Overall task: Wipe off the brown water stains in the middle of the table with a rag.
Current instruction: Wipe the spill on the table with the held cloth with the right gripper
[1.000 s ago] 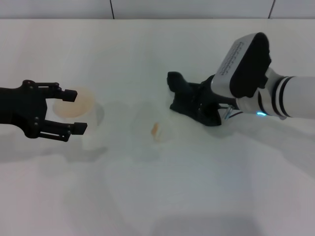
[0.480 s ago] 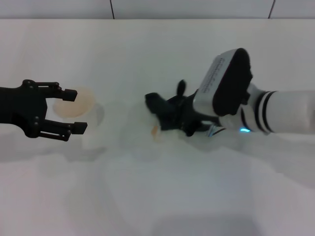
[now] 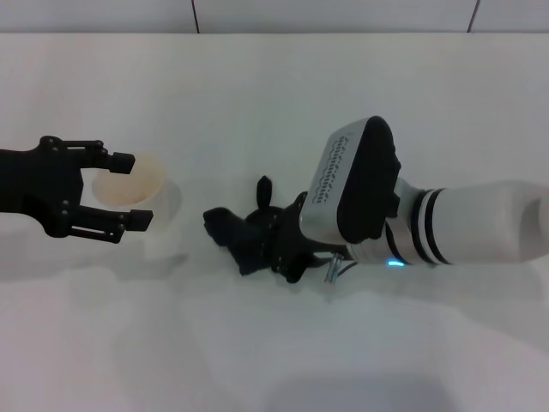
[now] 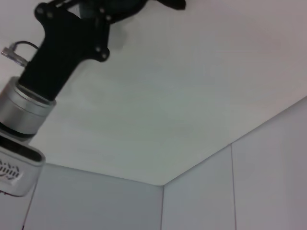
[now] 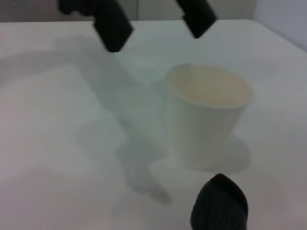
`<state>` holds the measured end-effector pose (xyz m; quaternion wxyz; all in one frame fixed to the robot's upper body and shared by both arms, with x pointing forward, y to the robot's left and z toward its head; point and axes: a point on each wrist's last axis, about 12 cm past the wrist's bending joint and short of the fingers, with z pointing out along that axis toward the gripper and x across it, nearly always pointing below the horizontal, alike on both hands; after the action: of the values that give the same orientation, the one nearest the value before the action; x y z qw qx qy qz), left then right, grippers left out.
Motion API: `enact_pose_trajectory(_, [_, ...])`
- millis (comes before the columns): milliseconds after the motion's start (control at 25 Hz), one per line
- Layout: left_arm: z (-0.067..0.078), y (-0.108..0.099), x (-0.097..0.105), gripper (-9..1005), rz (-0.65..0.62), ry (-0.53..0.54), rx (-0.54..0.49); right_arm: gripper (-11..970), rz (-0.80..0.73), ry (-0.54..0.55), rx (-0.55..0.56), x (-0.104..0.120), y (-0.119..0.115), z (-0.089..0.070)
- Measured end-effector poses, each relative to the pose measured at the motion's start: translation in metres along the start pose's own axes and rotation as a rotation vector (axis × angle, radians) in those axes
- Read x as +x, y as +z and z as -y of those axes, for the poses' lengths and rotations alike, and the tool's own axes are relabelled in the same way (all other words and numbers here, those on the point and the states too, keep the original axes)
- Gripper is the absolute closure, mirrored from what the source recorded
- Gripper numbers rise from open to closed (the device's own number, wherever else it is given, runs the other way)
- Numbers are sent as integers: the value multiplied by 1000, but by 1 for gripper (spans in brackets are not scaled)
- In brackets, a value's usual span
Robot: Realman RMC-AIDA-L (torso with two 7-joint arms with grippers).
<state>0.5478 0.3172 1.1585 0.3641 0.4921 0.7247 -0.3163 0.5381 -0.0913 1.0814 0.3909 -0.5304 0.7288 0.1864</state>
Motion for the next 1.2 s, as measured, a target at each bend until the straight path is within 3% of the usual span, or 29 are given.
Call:
enact_pose_trajectory(200, [1,0,0,117,7,-1,-1,842,-8,11,-12,3,1,-4])
enact_pose_trajectory(520, [1,0,0,117,8,-1,-1,839,9,60,121,11,-2,24])
enact_pose_trajectory(1200, [0,0,1,117,12,-4,-5,834,44,112,348,28,-11,58])
